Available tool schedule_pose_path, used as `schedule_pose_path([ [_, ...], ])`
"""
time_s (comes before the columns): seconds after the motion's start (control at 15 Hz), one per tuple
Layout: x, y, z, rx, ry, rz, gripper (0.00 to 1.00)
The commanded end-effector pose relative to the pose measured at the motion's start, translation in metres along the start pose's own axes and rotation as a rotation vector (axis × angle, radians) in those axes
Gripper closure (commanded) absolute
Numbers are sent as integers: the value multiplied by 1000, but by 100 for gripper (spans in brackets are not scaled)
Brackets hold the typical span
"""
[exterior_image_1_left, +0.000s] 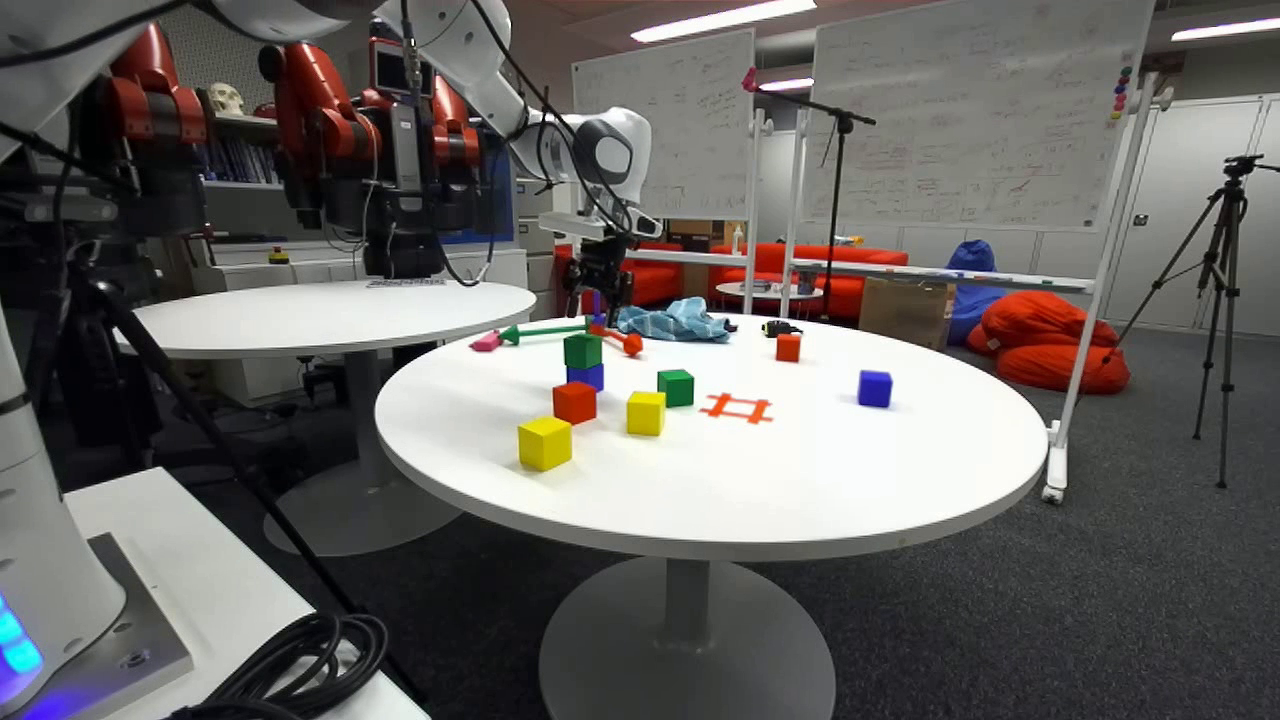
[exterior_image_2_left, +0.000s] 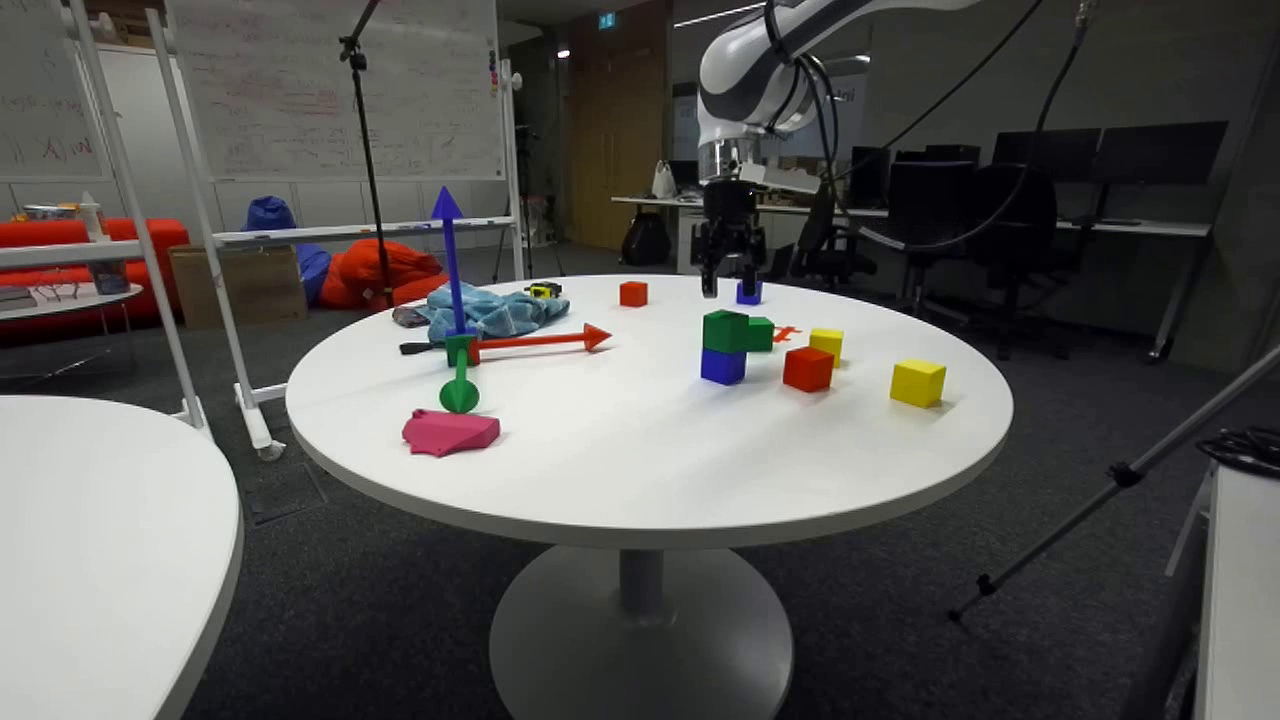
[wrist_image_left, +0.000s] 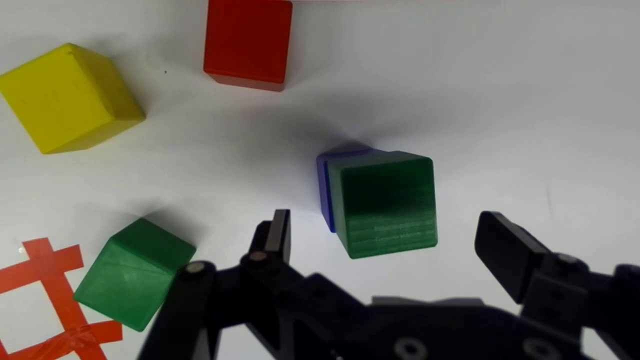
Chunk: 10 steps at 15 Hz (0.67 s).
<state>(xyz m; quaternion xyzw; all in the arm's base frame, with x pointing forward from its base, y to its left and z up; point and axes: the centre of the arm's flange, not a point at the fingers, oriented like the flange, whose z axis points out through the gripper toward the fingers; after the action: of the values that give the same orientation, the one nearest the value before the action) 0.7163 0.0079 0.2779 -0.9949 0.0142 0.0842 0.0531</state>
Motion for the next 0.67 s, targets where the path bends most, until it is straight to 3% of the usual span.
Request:
schedule_pose_path([
  [0.0, 13, -2, 7, -58, -28, -12, 0],
  [0.6, 20, -13, 16, -123, -88, -48, 0],
])
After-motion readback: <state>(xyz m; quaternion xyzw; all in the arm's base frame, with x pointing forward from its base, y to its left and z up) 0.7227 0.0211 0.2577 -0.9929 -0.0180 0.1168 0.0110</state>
